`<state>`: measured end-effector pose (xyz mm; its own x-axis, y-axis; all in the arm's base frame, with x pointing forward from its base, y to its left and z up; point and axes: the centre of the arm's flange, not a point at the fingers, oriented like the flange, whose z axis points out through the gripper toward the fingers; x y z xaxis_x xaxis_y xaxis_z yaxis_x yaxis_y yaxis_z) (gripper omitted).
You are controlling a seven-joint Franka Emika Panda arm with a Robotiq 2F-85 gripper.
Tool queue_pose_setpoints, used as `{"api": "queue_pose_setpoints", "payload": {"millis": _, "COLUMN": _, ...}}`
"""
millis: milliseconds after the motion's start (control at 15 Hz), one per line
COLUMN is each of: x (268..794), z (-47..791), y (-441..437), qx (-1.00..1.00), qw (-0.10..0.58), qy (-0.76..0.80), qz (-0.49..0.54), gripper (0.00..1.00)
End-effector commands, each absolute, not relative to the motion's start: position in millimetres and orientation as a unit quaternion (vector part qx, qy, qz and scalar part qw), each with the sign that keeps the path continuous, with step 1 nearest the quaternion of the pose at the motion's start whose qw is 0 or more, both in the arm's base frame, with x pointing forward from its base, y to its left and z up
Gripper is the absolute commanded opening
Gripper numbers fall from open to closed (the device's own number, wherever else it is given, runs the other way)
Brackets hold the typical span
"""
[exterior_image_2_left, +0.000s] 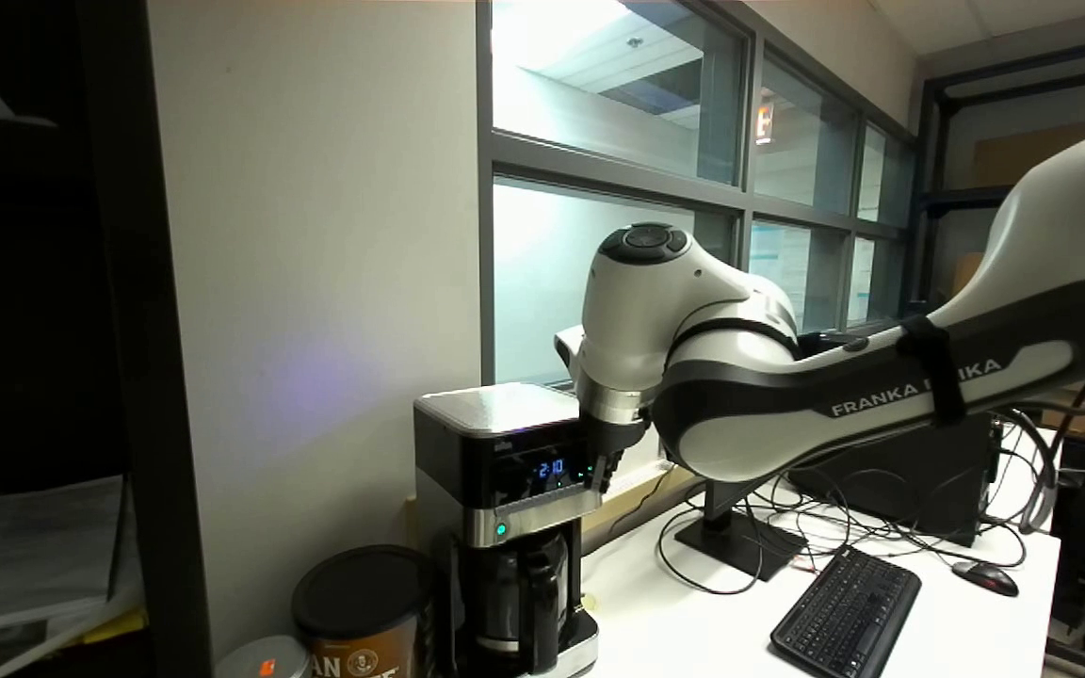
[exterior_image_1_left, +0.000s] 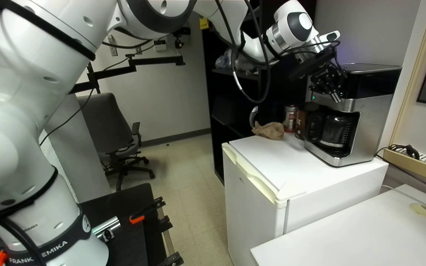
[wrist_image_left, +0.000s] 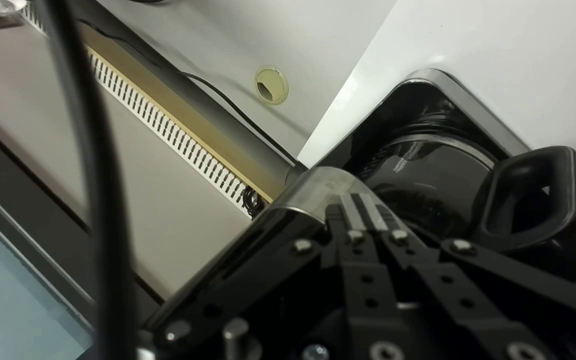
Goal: Press a button on the coffee maker
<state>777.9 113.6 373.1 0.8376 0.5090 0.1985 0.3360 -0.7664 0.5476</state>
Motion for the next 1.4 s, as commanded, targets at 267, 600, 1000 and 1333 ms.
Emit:
{"api": "queue_pose_setpoints", "payload": {"millis": 267, "x": 795, "z": 367, "y": 117, "qx": 0.923, "qw": 0.255, "qy": 0.229, "qz": 0.176, "gripper": 0.0}}
{"api": "queue_pose_setpoints", "payload": {"millis": 600, "x": 789, "z": 372, "y": 117, "qx": 0.924, "qw": 0.252, "qy": 0.228, "qz": 0.176, "gripper": 0.0}}
{"api": "queue_pose_setpoints", "payload": {"millis": 1000, "x": 764, "z": 390, "y": 117, "qx": 0.925, "qw": 0.25, "qy": 0.223, "qz": 0.177, "gripper": 0.0}}
{"api": "queue_pose_setpoints", "payload": {"millis": 1333, "x": 731, "z": 392, "y": 125, "qx": 0.932, "qw": 0.238, "qy": 0.226, "qz": 0.156, "gripper": 0.0}}
